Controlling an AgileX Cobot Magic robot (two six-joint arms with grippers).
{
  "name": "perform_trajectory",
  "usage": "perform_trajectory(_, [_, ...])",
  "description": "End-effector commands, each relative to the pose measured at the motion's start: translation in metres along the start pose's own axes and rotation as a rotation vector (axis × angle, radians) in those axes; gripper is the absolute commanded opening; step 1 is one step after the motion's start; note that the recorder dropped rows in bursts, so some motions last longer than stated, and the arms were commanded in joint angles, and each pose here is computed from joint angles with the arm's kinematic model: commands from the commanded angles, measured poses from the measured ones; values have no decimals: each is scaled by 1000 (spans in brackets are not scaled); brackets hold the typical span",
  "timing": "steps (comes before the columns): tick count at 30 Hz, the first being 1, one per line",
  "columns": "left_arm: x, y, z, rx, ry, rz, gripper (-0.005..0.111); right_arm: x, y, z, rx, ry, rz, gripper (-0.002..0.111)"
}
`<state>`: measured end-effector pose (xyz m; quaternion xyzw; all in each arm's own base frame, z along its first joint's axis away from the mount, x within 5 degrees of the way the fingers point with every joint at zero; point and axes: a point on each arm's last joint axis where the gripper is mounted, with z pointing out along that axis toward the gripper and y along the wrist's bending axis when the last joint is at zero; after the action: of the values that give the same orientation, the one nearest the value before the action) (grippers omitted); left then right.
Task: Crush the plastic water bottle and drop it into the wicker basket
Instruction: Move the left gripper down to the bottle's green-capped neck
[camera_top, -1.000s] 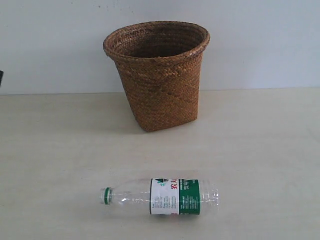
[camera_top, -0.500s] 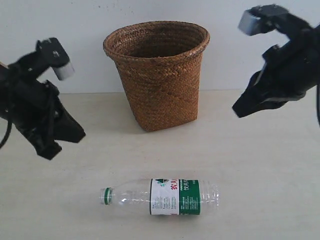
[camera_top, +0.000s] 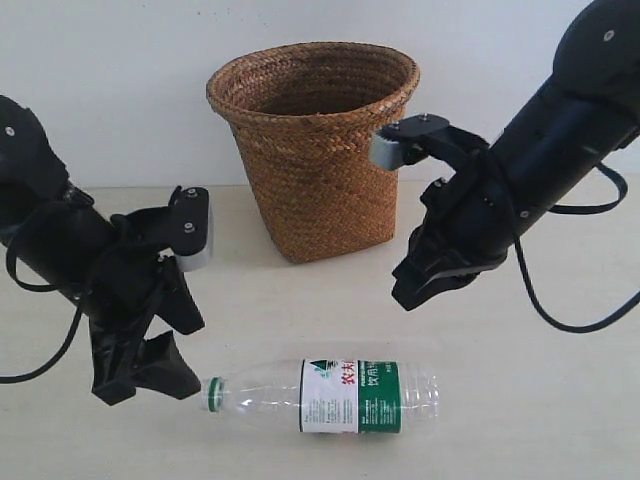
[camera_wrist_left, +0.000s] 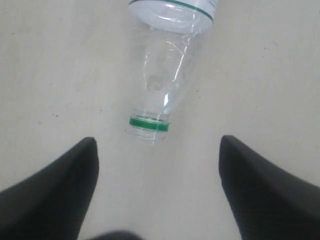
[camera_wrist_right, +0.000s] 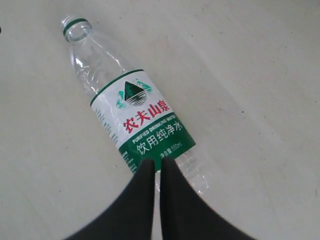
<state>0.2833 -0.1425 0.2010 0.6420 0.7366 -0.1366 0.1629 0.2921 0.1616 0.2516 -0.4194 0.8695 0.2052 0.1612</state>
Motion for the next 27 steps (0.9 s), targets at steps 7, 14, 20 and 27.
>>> perform_trajectory(7, [2,8,32,41,-15,83,64,-2,-4,26,-20,37,12,0])
perform_trajectory(14, [1,12,46,51,-69,132,64,-1,-6,32,-29,49,22,0])
perform_trajectory(20, [8,15,63,69,-40,133,64,-1,-6,33,-31,53,24,0])
perform_trajectory(27, [15,19,80,69,-21,122,64,-1,-7,33,-24,46,24,0])
